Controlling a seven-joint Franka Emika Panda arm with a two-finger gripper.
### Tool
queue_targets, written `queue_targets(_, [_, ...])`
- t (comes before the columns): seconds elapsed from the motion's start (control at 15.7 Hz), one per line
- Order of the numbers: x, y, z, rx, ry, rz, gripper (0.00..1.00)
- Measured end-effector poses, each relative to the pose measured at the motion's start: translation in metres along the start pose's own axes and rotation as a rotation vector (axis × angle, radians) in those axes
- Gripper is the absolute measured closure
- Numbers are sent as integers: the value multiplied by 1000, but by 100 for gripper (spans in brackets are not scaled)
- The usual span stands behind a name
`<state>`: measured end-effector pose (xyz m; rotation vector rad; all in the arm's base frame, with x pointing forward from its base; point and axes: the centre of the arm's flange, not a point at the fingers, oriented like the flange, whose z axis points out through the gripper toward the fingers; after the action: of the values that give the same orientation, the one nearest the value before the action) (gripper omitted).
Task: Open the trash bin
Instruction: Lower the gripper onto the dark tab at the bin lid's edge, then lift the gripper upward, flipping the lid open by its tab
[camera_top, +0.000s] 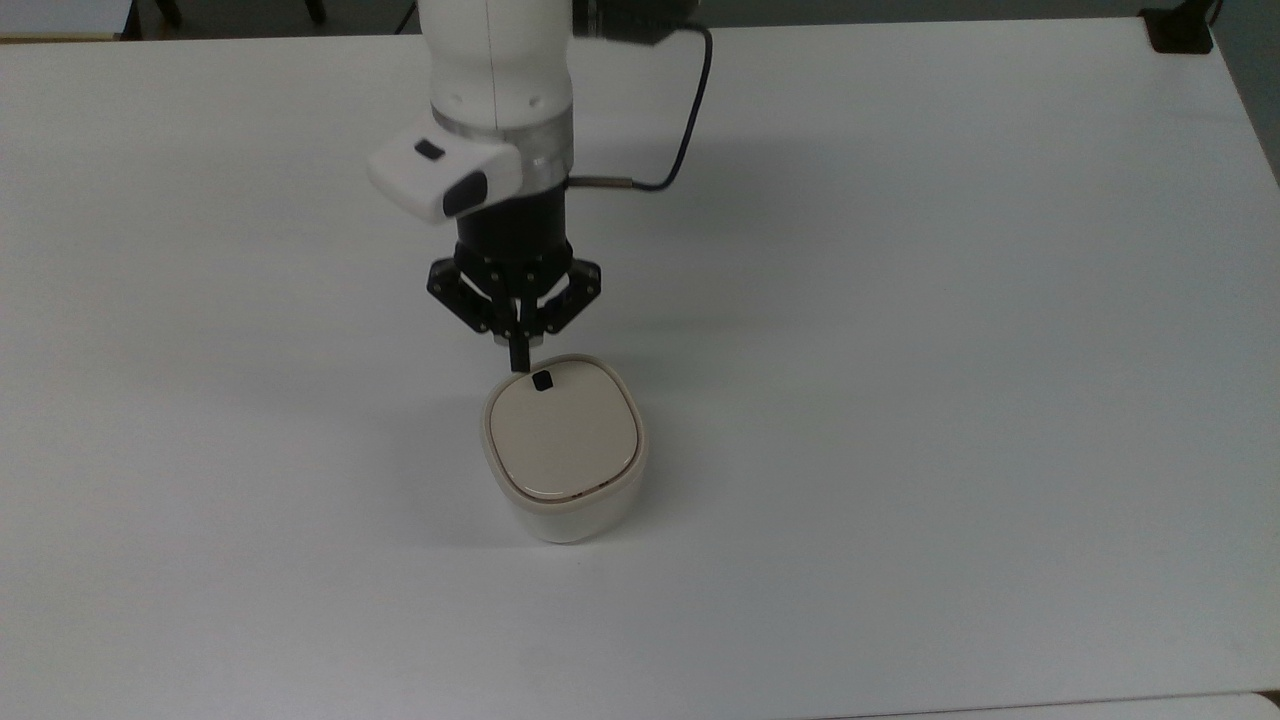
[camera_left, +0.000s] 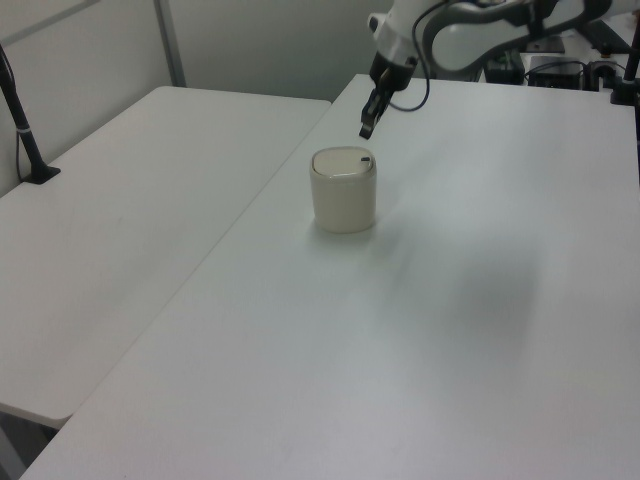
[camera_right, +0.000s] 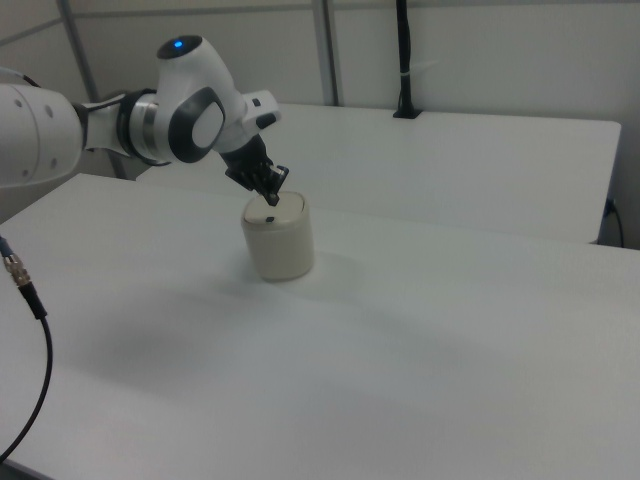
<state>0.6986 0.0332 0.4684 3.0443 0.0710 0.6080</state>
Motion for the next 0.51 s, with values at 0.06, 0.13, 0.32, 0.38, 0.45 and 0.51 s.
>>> queue_targets(0.06, [0, -4, 11, 0, -11, -5, 99])
queue_targets(0.13, [-1, -8, 22, 0, -22, -12, 99])
queue_targets(0.32, [0, -18, 33, 2, -29, -26, 99])
queue_targets(0.38, [0, -20, 33, 3, -29, -28, 99])
queue_targets(0.45, [0, -21, 34, 3, -31, -30, 99])
queue_targets(0.51, [0, -21, 34, 3, -30, -30, 99])
